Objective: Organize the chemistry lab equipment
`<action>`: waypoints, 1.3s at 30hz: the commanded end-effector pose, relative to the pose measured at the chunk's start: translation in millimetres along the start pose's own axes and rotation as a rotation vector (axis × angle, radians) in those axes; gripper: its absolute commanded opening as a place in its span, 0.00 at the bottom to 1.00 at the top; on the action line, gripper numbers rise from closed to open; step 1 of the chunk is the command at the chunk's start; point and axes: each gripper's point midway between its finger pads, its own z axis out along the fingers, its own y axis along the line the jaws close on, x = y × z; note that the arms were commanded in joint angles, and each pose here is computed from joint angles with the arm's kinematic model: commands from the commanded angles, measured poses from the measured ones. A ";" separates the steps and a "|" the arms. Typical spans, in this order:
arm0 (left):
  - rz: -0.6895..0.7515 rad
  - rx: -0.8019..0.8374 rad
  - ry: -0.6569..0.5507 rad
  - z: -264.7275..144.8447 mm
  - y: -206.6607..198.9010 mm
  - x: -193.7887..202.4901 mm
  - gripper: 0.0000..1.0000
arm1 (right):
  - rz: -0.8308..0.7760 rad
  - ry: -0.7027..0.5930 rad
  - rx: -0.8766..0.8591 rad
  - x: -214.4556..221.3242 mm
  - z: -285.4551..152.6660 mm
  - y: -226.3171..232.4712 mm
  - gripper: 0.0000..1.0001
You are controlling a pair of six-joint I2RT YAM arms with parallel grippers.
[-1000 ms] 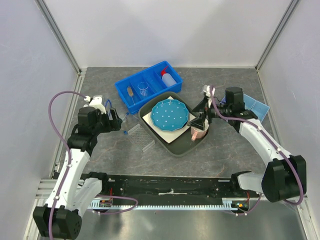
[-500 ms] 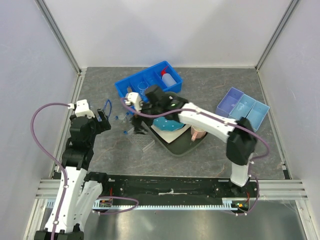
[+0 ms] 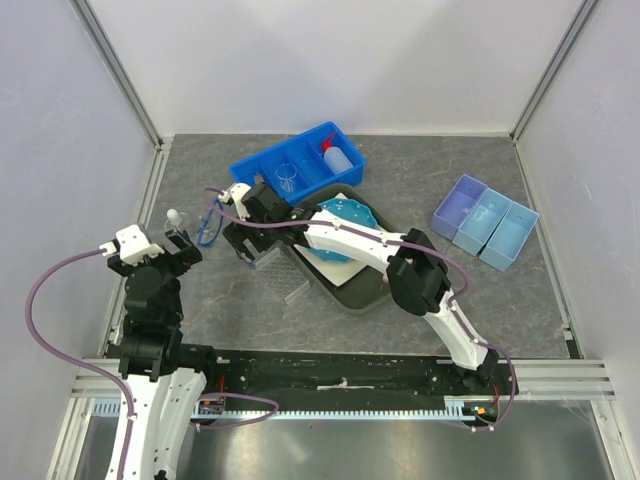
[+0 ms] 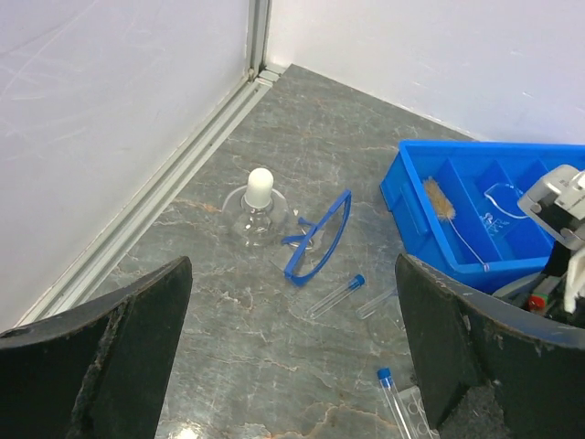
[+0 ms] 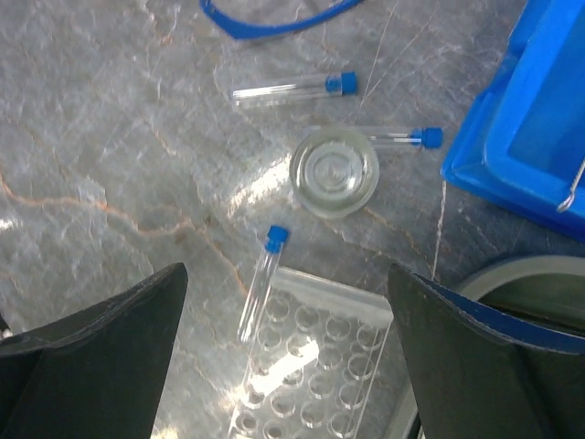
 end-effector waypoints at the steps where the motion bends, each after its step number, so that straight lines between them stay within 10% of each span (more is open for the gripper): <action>1: -0.049 -0.029 -0.066 0.8 3.8 -14.6 0.98 | 0.091 -0.106 0.065 -32.2 14.6 -8.1 0.98; 39: -0.035 0.016 -0.103 -5.3 -0.4 -22.4 0.98 | 0.057 -0.154 0.152 -16.5 75.7 -29.2 0.69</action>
